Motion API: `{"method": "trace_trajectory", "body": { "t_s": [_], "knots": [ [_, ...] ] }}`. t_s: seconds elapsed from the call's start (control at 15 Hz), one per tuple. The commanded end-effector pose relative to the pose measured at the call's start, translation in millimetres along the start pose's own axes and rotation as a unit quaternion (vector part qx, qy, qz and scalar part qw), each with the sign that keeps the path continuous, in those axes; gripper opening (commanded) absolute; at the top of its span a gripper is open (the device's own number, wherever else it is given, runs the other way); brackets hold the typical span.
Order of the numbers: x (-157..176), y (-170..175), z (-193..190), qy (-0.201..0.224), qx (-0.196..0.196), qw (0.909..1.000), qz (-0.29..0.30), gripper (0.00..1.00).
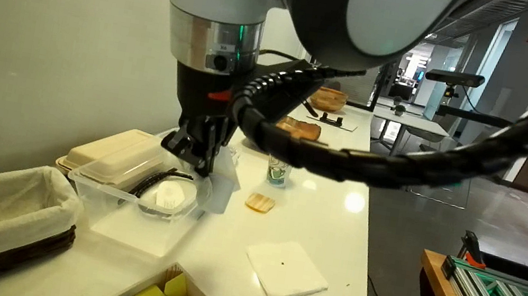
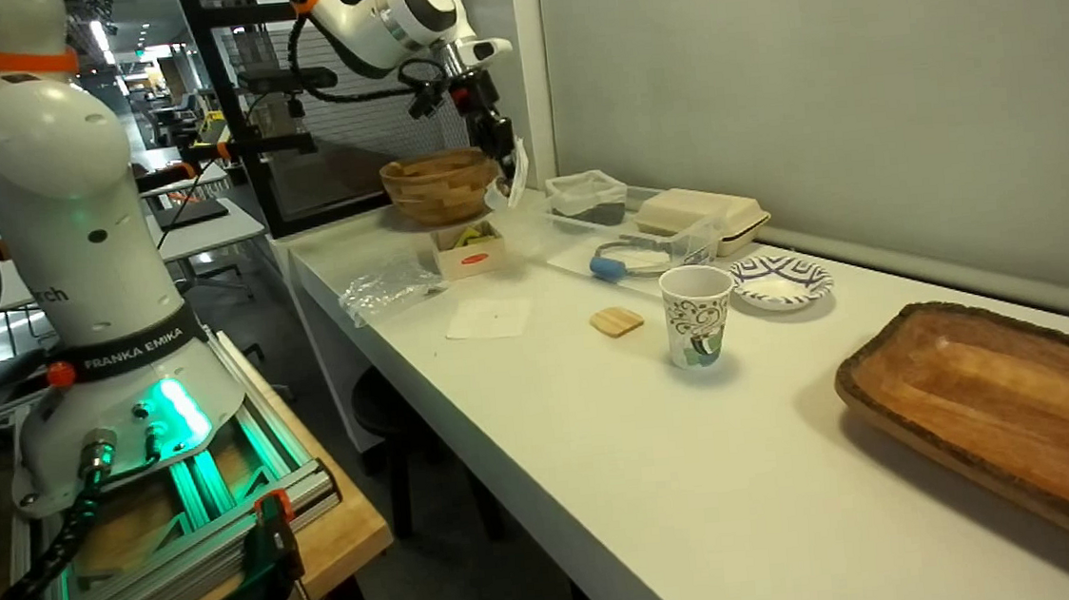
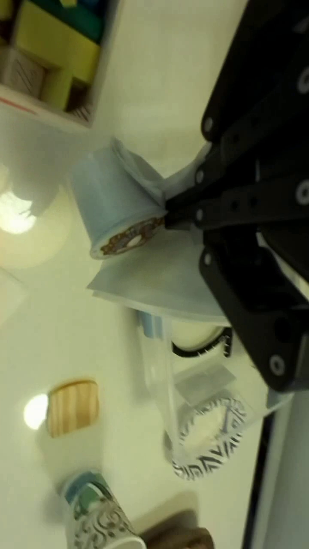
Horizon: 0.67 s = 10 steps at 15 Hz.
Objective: Remove the paper towel and the spoon from the box
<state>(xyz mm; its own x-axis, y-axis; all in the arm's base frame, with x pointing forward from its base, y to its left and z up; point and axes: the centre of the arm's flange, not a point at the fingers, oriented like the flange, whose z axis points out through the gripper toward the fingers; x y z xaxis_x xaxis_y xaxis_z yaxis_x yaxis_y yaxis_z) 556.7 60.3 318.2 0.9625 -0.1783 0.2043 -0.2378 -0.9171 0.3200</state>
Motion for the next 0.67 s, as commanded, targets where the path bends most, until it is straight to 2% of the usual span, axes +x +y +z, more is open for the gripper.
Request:
{"method": "trace_trajectory", "body": {
  "t_s": [0.0, 0.13, 0.27, 0.6],
  "knots": [
    [21.4, 21.3, -1.9, 0.068, -0.039, 0.9965, -0.029, 0.01],
    [34.6, 28.7, 4.8, 0.105, -0.045, 0.9922, -0.048, 0.01],
    [41.6, 34.4, 16.5, 0.123, -0.043, 0.9896, -0.06, 0.01],
    [40.1, 35.3, 51.5, 0.14, -0.019, 0.9869, -0.078, 0.01]
  ]
}}
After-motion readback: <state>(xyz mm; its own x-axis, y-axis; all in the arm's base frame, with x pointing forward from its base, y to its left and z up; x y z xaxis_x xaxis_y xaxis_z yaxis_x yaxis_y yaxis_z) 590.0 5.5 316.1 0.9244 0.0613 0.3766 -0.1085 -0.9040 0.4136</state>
